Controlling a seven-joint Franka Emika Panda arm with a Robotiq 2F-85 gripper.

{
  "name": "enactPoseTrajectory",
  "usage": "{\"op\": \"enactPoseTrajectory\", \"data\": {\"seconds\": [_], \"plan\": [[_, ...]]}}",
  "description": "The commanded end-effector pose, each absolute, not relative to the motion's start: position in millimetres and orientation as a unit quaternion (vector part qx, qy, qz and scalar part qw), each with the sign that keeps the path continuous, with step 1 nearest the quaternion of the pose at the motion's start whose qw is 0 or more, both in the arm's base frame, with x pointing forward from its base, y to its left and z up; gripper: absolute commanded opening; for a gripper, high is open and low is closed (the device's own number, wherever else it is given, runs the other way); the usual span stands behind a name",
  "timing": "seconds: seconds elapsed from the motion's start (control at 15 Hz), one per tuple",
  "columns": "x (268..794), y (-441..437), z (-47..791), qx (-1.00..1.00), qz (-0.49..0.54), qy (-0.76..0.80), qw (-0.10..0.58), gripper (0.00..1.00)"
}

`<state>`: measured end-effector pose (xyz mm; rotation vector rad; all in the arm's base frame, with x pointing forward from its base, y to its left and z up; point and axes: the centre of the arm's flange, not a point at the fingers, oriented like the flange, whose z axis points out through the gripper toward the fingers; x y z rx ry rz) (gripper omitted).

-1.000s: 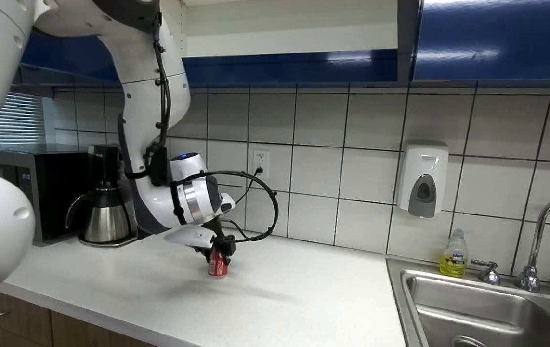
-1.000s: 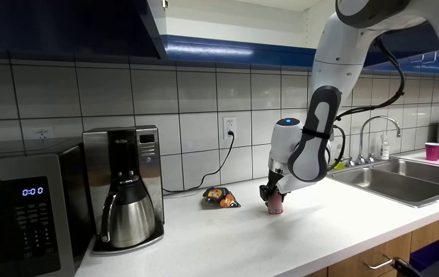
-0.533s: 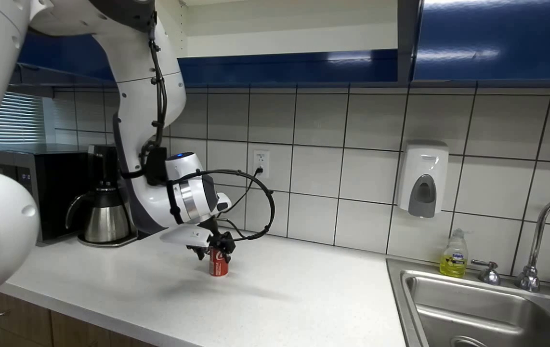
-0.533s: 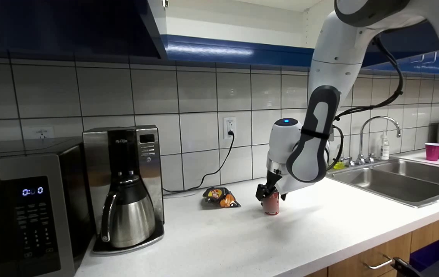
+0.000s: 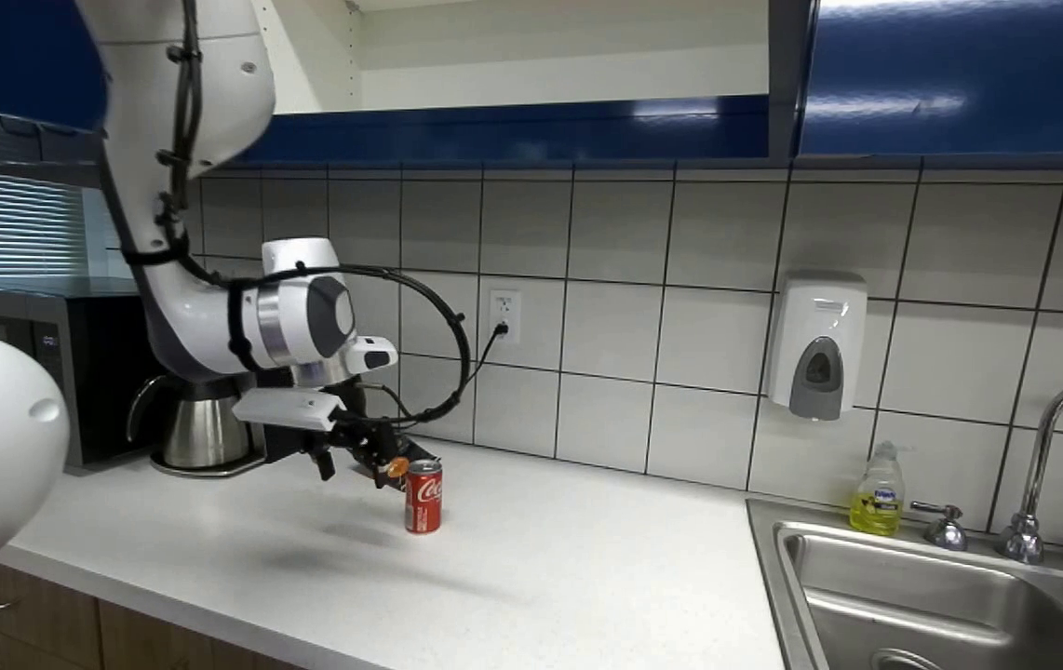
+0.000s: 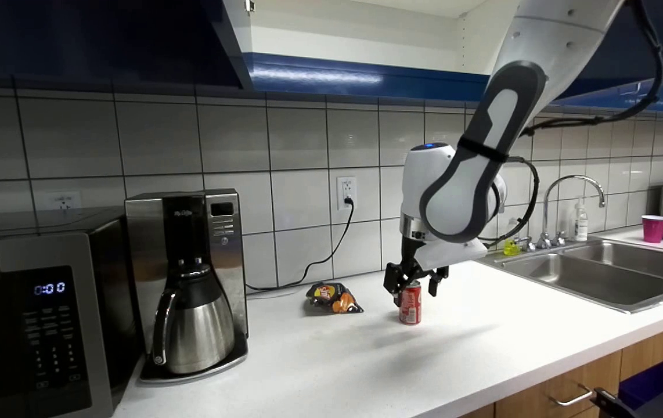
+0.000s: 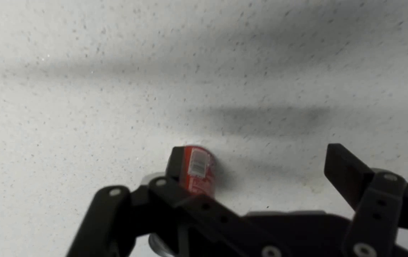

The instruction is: Place the red can on the counter.

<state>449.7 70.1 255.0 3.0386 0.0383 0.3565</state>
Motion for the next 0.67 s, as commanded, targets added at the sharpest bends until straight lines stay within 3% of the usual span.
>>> {"op": "enactPoseTrajectory", "data": {"seconds": [0.0,0.07,0.13,0.6], "plan": [[412.6,89.7,333.1,0.997,0.067,0.026,0.036,1.00],[408.1,95.7,344.3,0.997,0.056,0.024,0.039,1.00],[424.1,95.3,293.4,0.997,0.070,0.019,0.034,1.00],[421.9,95.9,290.7,0.997,0.062,0.018,0.035,1.00]]}}
